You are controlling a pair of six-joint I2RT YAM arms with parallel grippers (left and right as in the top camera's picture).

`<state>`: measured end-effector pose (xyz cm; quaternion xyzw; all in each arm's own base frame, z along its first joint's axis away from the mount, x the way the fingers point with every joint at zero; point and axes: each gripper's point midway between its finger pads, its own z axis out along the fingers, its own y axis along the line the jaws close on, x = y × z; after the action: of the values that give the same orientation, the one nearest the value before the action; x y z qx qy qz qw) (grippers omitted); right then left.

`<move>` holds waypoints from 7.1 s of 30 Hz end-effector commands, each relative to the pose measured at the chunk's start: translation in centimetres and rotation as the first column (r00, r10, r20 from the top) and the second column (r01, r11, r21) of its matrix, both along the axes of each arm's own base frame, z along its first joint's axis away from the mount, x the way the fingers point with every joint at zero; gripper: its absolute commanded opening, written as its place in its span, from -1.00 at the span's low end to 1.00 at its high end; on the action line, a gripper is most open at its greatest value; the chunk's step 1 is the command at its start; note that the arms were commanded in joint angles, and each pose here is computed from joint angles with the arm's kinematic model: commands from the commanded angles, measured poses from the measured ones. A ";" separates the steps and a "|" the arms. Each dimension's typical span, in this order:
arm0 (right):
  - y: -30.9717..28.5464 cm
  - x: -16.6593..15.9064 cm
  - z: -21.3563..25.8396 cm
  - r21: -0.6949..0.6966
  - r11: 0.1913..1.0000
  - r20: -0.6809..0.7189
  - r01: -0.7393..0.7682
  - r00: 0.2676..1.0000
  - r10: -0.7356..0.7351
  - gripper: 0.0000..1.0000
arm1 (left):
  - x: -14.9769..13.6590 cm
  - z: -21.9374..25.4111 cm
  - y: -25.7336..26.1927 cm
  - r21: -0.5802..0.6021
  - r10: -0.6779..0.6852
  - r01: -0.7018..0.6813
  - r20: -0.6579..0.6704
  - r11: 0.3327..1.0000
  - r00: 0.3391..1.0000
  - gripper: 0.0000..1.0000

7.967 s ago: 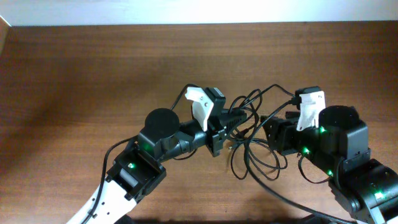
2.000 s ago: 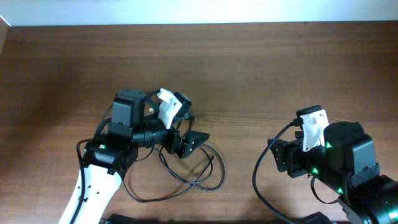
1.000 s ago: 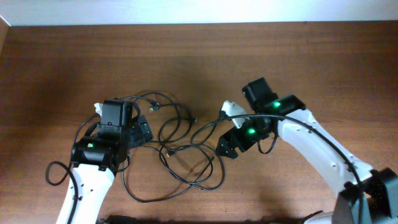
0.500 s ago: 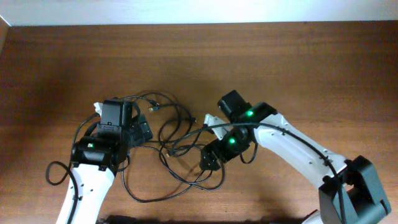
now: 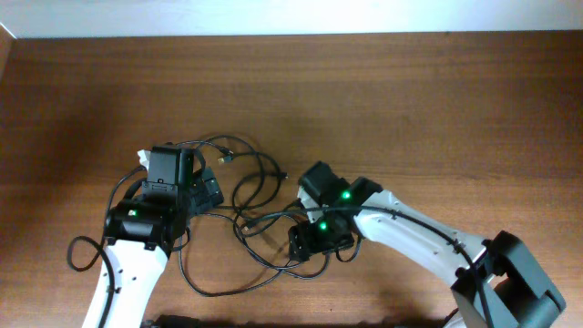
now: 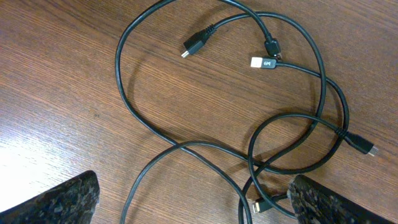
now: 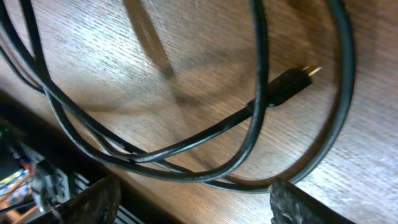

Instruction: Untangle cables

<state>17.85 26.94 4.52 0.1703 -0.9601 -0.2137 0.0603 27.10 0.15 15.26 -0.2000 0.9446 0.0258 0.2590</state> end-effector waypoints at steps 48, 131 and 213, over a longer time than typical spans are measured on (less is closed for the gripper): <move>2.4 -4.3 -1.4 0.114 0.988 -0.214 0.106 0.974 -0.080 0.25 | 0.0 0.3 0.3 0.013 0.001 -0.001 0.007 1.000 1.000 0.98; -11.7 8.3 33.2 0.104 0.981 0.742 0.166 0.643 -0.187 -0.92 | 4.3 -1.4 -20.0 -0.578 -0.687 0.753 0.409 0.315 0.601 0.98; -31.4 14.2 21.6 -0.034 0.748 0.318 0.663 0.717 -0.621 0.98 | 3.7 2.3 -5.5 -0.220 -0.390 0.432 0.211 0.875 0.896 -1.00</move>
<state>31.90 -4.66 25.69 -0.1582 -0.9710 -0.1152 -0.1373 30.73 -5.07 16.81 -0.0354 0.9410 -0.1641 0.2939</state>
